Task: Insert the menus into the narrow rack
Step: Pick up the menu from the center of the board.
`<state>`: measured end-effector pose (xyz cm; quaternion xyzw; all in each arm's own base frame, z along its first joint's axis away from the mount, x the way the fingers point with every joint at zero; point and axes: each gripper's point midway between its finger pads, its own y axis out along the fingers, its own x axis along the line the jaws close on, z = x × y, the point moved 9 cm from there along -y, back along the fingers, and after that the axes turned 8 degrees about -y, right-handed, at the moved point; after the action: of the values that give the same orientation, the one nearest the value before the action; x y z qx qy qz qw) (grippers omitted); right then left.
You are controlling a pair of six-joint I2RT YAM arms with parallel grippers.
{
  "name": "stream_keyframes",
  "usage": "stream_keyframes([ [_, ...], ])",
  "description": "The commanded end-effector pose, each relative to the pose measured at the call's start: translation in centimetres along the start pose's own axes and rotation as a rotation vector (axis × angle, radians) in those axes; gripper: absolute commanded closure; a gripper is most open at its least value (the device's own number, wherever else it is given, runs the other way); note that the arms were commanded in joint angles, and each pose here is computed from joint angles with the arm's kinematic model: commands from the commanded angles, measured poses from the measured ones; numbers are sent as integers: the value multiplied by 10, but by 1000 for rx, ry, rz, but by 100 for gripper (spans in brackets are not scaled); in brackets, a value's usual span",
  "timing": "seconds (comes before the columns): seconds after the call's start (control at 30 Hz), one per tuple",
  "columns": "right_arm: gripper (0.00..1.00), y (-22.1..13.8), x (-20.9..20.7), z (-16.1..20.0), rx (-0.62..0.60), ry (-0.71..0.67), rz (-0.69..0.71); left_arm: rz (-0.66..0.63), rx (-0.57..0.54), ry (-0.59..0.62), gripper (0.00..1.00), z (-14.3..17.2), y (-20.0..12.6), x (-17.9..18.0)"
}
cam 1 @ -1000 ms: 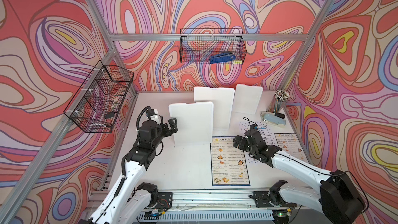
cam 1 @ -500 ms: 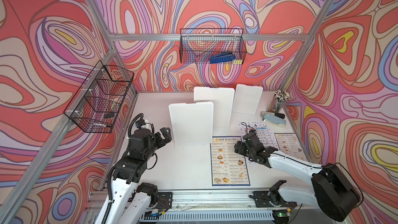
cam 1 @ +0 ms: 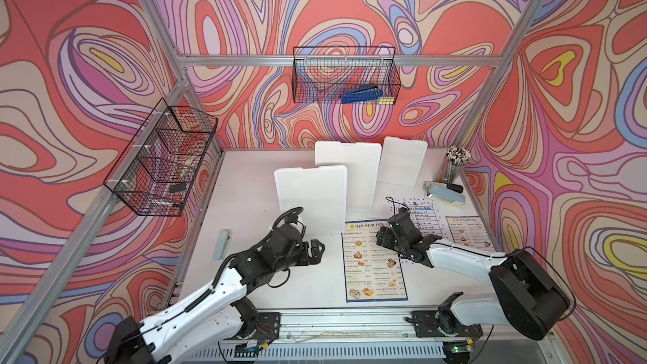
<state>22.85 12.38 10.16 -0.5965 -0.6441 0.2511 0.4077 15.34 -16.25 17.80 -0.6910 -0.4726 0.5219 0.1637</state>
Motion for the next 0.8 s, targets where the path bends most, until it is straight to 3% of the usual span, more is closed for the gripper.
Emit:
stream_keyframes([
  [0.0,22,-3,-7,13,51,1,35,37,-44,-27,5,2,29,-24],
  [0.1,22,-6,-7,14,51,-3,30,-5,-6,-25,11,7,53,-38],
  [0.3,22,-14,-9,10,27,-11,65,-61,39,-42,14,12,89,-44],
  [0.63,22,-16,-2,13,32,-35,31,-47,80,-48,18,15,110,-49],
  [0.77,22,-8,1,17,54,-35,9,-45,100,-47,24,17,118,-51],
])
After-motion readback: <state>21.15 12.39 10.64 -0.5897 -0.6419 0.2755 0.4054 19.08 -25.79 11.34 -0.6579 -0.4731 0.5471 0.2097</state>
